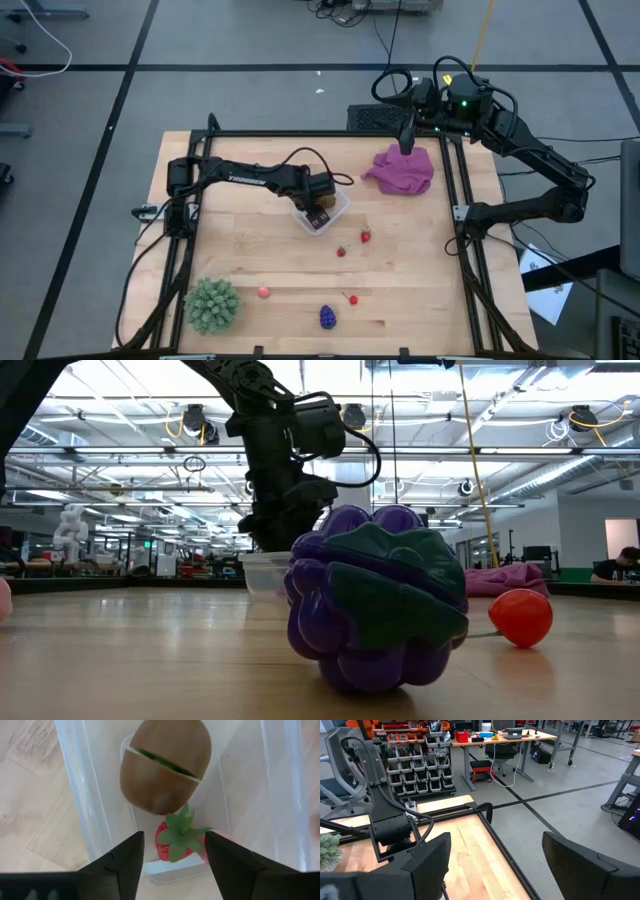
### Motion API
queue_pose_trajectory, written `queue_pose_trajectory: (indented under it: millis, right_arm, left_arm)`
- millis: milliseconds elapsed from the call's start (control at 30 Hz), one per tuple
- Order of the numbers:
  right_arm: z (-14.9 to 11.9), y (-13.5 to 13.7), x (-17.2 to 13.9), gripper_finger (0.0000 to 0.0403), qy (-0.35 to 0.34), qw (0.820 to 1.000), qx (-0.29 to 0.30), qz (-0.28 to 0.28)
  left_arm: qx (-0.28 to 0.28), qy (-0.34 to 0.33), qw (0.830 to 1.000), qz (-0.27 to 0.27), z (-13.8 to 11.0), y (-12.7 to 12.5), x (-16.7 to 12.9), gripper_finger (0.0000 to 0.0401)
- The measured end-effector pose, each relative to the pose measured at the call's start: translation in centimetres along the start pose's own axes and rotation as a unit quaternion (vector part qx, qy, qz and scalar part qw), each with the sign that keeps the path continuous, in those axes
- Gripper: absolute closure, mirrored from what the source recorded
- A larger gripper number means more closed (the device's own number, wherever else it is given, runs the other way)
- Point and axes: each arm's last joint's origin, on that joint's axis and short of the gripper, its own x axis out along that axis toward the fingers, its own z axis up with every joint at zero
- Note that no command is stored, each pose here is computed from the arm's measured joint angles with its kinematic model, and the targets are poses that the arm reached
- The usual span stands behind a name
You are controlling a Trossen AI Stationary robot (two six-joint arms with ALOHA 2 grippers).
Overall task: Pick and placing Produce into tupperware
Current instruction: Put the peach into the transparent bin
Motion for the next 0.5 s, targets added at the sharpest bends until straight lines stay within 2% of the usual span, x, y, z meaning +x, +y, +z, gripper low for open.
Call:
queue_pose_trajectory:
  millis: [200, 300, 400, 500]
  right_arm:
    - [0.0, 0.0, 0.0, 0.0099, 0.000, 1.000, -0.002, 0.000]
    - [0.0, 0.0, 0.0, 0.0099, 0.000, 1.000, -0.002, 0.000]
    - [0.0, 0.0, 0.0, 0.0099, 0.000, 1.000, -0.002, 0.000]
    - [-0.1, 0.0, 0.0, 0.0099, 0.003, 1.000, -0.002, 0.000]
  left_arm:
    - [-0.004, 0.011, 1.000, 0.004, -0.3, -0.1, -1.2, 0.0182]
    - [-0.011, 0.032, 0.999, 0.014, -0.5, -0.5, -3.1, 0.0186]
    - [0.003, 0.016, 1.000, 0.015, -0.3, -1.7, -5.7, 0.0187]
    - [0.021, 0.003, 1.000, 0.014, -1.1, -3.4, -7.9, 0.0188]
